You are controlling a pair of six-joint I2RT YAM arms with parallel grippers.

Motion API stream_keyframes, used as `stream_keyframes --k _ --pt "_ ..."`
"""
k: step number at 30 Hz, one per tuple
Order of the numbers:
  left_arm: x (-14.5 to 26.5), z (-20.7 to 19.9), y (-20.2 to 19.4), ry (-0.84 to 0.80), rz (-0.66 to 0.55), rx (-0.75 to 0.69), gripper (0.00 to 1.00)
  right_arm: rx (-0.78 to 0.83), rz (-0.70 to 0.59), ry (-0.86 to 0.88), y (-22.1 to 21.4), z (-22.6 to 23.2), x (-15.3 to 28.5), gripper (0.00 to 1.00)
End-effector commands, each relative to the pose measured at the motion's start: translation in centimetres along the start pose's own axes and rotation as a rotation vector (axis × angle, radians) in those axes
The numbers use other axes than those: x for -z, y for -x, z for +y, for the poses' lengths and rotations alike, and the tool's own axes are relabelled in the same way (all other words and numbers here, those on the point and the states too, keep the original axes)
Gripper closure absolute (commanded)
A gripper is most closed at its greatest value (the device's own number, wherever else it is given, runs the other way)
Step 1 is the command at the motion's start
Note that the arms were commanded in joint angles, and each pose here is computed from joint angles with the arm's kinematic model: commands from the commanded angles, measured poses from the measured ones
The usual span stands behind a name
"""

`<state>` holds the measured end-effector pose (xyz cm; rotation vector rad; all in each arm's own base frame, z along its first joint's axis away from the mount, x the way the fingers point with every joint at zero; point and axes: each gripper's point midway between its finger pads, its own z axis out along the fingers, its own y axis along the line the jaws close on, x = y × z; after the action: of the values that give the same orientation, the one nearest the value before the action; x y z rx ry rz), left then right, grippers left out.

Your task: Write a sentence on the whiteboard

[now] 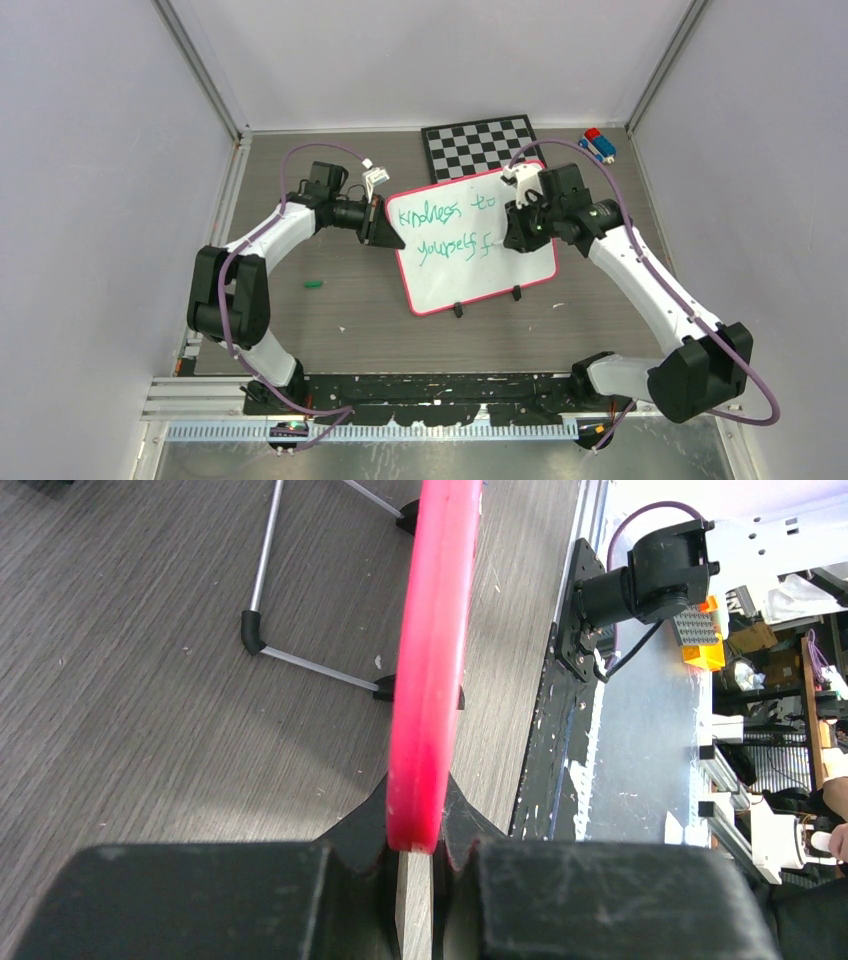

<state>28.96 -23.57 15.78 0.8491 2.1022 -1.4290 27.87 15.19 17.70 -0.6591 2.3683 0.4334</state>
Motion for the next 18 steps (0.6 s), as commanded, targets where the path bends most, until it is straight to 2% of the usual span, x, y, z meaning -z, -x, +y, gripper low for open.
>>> stream_keyframes --k 1,7,18 --pt "-0.2 0.6 -0.1 0.019 0.012 -0.011 1.0 0.014 -0.102 0.058 2.3 1.2 3.6 1.0" --pt "-0.2 0.4 -0.1 0.018 0.011 -0.011 1.0 -0.033 -0.095 0.061 2.1 -0.4 3.3 1.0" --pt "-0.2 0.5 -0.1 0.018 0.011 -0.011 1.0 -0.014 -0.12 0.027 1.9 -1.2 2.5 1.0"
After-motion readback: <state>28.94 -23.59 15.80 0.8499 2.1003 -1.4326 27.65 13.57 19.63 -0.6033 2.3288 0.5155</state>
